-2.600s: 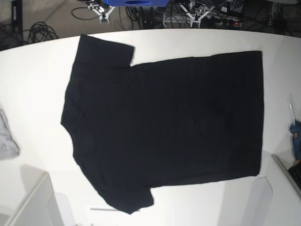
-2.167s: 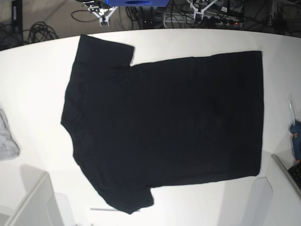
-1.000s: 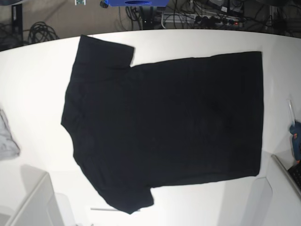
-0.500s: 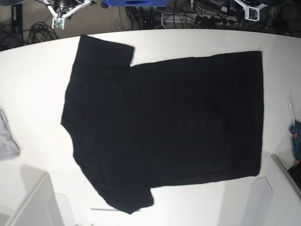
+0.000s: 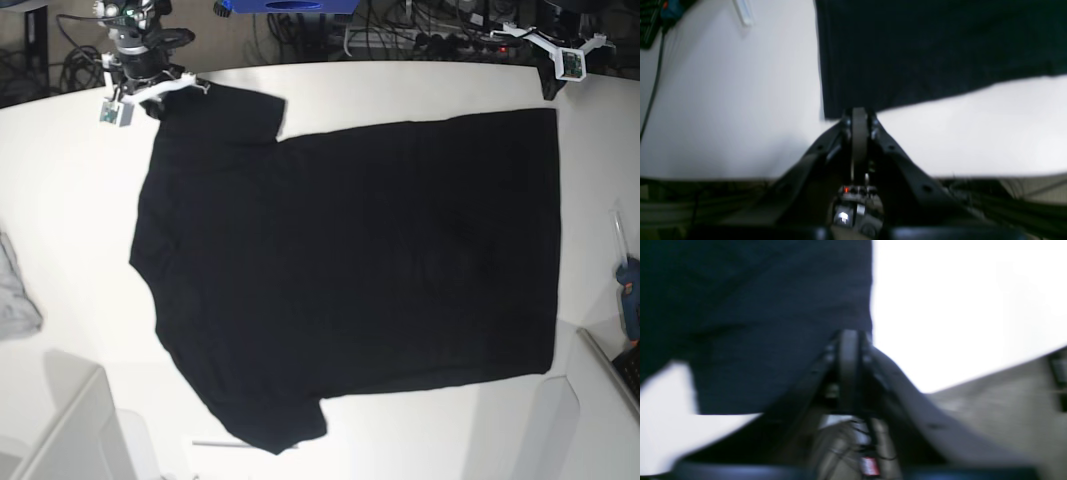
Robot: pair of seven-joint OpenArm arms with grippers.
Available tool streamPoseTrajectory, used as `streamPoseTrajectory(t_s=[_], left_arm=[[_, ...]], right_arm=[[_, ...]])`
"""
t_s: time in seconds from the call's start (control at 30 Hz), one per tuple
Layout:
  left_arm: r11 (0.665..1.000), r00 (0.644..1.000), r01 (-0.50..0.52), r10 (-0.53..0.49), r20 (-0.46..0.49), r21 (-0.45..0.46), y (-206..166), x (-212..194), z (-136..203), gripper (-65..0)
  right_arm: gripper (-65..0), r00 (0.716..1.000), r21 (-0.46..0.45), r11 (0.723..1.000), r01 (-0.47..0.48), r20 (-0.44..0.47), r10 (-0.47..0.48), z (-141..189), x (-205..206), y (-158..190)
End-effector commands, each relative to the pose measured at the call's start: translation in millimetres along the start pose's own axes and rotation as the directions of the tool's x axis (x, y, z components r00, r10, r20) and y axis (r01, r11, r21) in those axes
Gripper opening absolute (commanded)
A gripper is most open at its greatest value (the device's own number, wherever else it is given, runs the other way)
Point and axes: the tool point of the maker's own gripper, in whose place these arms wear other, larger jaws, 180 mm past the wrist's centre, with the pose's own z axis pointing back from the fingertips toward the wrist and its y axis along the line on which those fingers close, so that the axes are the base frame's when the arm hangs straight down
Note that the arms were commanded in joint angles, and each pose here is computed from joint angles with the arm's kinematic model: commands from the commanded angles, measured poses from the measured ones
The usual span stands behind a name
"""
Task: Fold the T-shirt properly
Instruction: 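Lower both grippers to the shoulder corners of the black T-shirt and grasp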
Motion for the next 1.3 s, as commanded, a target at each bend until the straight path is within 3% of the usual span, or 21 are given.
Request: streamPoseTrajectory(t_s=[0.0,0.07,0.13,0.27,0.33,0.43,0.57,0.7,0.87,1.0,1.17,1.27], left_arm=[[1.000,1.000,0.007,-0.007,0.025,0.010,4.2,7.7,1.7,-65.0],[1.000,0.999,0.001,-0.002,0.035,0.018,6.2,10.2,-1.3,-65.0],[0.998,0.997,-0.062,0.061,0.037,0.018,7.7,10.6,-1.9,-65.0],[0.970,0.969,-0.241,0.239,0.057,0.033,19.5,15.3,-2.5,-34.4],[0.957,0.955,-0.290,0.289,0.072,0.004,18.6,20.3,-4.6,-25.3],[0.953,0.950,-0.294,0.300,0.084,-0.077,10.4,26.1,-5.5,-25.0],[0.945,0.952,-0.286,0.298,0.062,-0.157,3.5,18.2,-4.3,-25.3],[0.933,0.938,-0.333,0.343,0.051,-0.135,15.8,7.0,-8.2,-25.3],[0.857,0.856,-0.505,0.512,0.064,-0.102,43.9,-6.5,-7.8,-25.3],[0.837,0.835,-0.544,0.547,0.058,-0.067,54.6,-20.4,-11.5,-25.3],[0.821,0.820,-0.571,0.569,-0.053,-0.018,60.2,-42.1,-26.2,-24.7],[0.794,0.790,-0.608,0.607,-0.080,0.016,66.9,-49.8,-30.9,-24.7]], right_arm=[[-48.5,0.999,0.020,1.000,0.007,0.042,-0.008,1.6,13.5,-0.3],[-38.7,0.996,0.073,0.996,0.060,0.054,-0.064,-1.0,21.9,6.0],[-33.9,0.991,0.124,0.985,0.116,0.053,-0.123,-2.8,27.0,11.2],[-32.7,0.979,0.204,0.960,0.190,0.041,-0.202,-8.0,38.2,14.8],[-31.4,0.972,0.230,0.947,0.223,0.026,-0.235,-13.9,41.6,13.4],[-29.3,0.962,0.236,0.935,0.265,-0.005,-0.272,-25.6,39.7,4.8],[-29.1,0.959,0.199,0.939,0.281,-0.036,-0.280,-42.1,31.3,-10.2],[-29.1,0.953,0.168,0.939,0.301,-0.068,-0.294,-51.6,18.6,-19.0],[-29.3,0.950,0.170,0.936,0.309,-0.106,-0.294,-52.7,4.4,-13.5],[-29.4,0.951,0.210,0.933,0.293,-0.161,-0.263,-52.4,-12.0,8.2],[-29.4,0.946,0.192,0.934,0.301,-0.186,-0.266,-54.1,-22.9,4.5],[-31.1,0.940,0.171,0.936,0.309,-0.203,-0.274,-56.2,-31.7,-1.5]])
